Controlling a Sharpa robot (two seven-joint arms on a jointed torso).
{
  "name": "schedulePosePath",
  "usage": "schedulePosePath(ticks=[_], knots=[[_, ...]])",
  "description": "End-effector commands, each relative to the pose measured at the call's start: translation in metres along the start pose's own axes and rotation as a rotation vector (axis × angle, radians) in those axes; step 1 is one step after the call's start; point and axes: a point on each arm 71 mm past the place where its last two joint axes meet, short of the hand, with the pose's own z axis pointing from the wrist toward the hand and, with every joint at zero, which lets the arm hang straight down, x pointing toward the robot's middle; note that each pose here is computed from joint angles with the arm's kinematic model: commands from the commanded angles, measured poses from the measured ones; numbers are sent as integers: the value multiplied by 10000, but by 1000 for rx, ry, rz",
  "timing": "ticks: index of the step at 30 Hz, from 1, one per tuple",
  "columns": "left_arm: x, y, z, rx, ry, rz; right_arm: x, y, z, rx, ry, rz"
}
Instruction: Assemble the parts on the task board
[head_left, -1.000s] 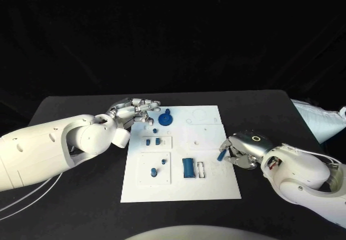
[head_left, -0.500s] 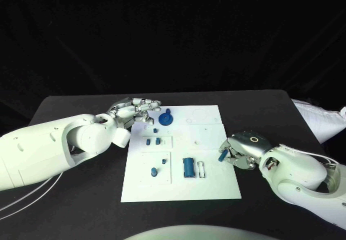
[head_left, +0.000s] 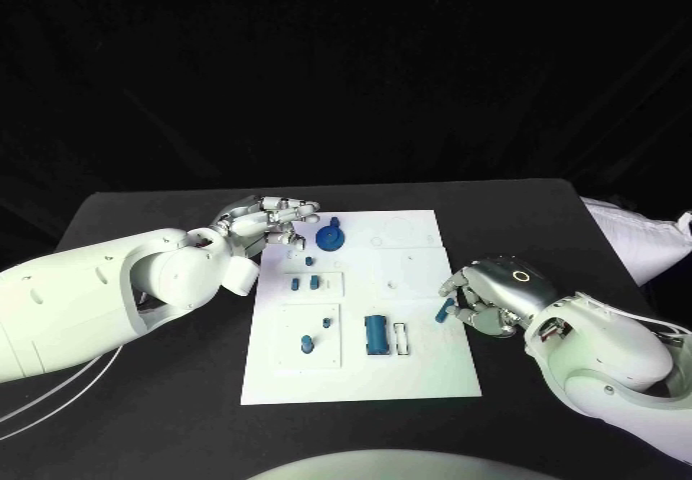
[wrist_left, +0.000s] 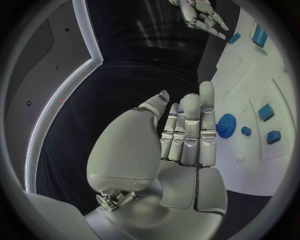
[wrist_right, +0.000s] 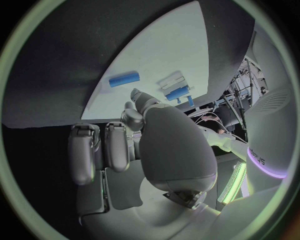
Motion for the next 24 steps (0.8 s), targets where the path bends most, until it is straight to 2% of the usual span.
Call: schedulePosePath(ticks=[1,6,11,17,24], knots=[[21,-3,-2,3,23,0,-20,-32,-28,73,-19,46],[34,1,1,-1,29,0,22,-97,-58,207,32,102],[39,2,4,-2,32,1,68,-146,-73,295,76,146],[41,4,2,-4,33,1,111,-180,-71,352,105,210],[44,5,-1,-6,35,2,151,-181,-48,375,132,241]])
